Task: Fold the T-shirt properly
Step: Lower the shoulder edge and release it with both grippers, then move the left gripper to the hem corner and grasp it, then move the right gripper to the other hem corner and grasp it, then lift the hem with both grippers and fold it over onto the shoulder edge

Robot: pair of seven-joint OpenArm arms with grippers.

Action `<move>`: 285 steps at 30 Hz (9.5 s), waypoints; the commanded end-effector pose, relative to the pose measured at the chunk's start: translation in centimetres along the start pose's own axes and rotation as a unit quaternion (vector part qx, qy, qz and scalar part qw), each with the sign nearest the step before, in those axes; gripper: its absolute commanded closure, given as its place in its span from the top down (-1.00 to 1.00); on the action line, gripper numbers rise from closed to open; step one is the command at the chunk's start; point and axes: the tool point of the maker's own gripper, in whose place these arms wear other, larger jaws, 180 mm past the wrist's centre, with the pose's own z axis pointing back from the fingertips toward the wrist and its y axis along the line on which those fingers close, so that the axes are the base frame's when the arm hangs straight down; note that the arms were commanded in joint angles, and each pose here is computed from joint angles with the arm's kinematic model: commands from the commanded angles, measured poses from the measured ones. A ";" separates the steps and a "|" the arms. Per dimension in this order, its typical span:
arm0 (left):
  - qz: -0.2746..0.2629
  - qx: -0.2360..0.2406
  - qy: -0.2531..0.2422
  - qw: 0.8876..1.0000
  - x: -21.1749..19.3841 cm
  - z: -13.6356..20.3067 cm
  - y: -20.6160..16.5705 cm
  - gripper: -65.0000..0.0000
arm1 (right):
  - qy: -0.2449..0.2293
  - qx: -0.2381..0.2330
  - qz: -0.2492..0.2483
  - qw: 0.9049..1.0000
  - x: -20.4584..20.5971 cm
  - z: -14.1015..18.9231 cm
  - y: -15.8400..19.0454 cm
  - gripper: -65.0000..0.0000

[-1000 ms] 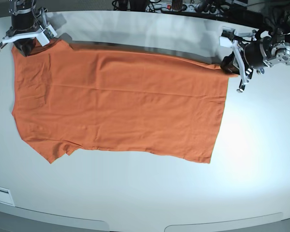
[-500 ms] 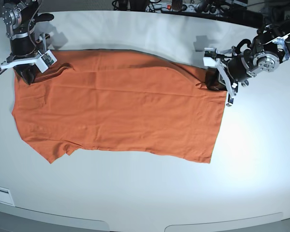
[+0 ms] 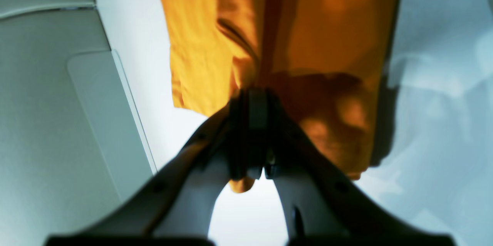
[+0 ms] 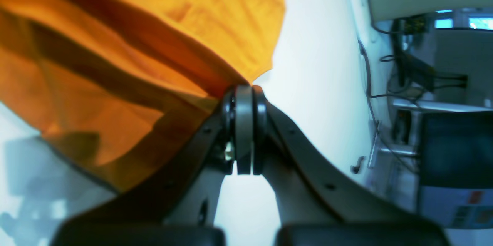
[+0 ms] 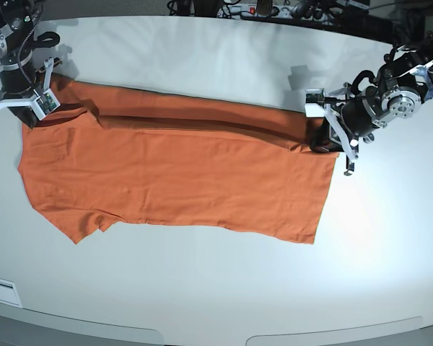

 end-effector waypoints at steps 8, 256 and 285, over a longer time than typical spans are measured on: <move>-0.003 0.007 -0.019 1.000 1.0 -0.5 0.7 -1.00 | -0.010 -0.015 -0.023 1.000 0.3 -2.3 -2.2 -1.00; 0.657 0.047 -0.147 0.738 -5.9 -5.3 9.3 -1.00 | -0.103 0.243 -0.430 0.863 5.7 -17.0 -8.6 -1.00; 0.594 -0.104 -0.247 0.759 0.4 -0.3 8.5 -1.00 | -0.100 0.296 -0.284 0.906 6.3 -9.2 -4.5 -1.00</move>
